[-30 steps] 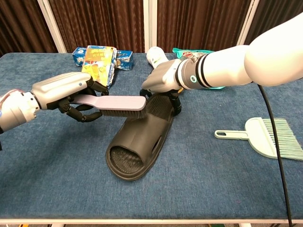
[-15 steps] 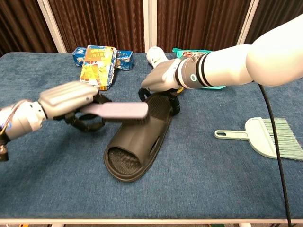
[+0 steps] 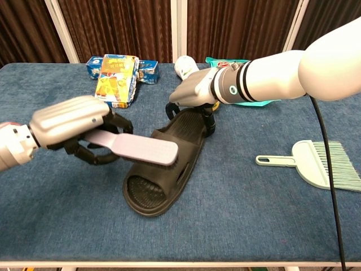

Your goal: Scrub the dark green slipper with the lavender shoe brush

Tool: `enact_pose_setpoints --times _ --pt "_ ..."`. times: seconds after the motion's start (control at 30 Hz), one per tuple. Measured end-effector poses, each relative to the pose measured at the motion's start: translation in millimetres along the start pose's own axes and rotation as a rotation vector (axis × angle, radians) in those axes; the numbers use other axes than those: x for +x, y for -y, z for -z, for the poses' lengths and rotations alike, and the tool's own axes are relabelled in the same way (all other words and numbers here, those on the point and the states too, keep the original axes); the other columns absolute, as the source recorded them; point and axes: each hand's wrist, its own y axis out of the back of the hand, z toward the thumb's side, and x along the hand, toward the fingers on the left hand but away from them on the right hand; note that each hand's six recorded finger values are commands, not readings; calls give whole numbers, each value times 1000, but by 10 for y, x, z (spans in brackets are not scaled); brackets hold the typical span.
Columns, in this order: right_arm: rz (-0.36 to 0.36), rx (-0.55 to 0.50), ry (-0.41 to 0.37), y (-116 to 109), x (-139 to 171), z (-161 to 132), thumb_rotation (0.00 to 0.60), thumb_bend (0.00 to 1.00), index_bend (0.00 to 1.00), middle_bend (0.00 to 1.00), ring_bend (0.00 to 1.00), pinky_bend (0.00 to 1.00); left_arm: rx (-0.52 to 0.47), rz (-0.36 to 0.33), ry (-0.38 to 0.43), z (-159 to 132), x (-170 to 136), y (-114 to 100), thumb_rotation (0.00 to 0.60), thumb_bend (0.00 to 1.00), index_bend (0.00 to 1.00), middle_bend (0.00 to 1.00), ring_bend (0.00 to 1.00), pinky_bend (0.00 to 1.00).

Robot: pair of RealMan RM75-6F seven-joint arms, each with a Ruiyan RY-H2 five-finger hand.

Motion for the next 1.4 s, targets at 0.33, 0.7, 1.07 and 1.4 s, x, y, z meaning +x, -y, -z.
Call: enact_pose_setpoints --times 0.33,0.7,1.07,1.4 --pt "0 0 6 2 18 11 600 162 458 323 112 130 13 12 -104 319 104 30 600 485 1000 1000 1000 1000" --pt "1 -1 -2 -10 0 -32 600 162 458 323 112 133 43 91 -139 253 99 341 600 485 1000 1000 1000 1000" --pt "1 1 2 18 24 -15 600 161 457 323 112 136 -87 55 -133 97 -19 115 600 484 1000 1000 1000 1000" --pt "3 1 2 -4 31 -14 600 161 457 323 111 138 -46 9 -218 240 294 -27 600 486 1000 1000 1000 1000"
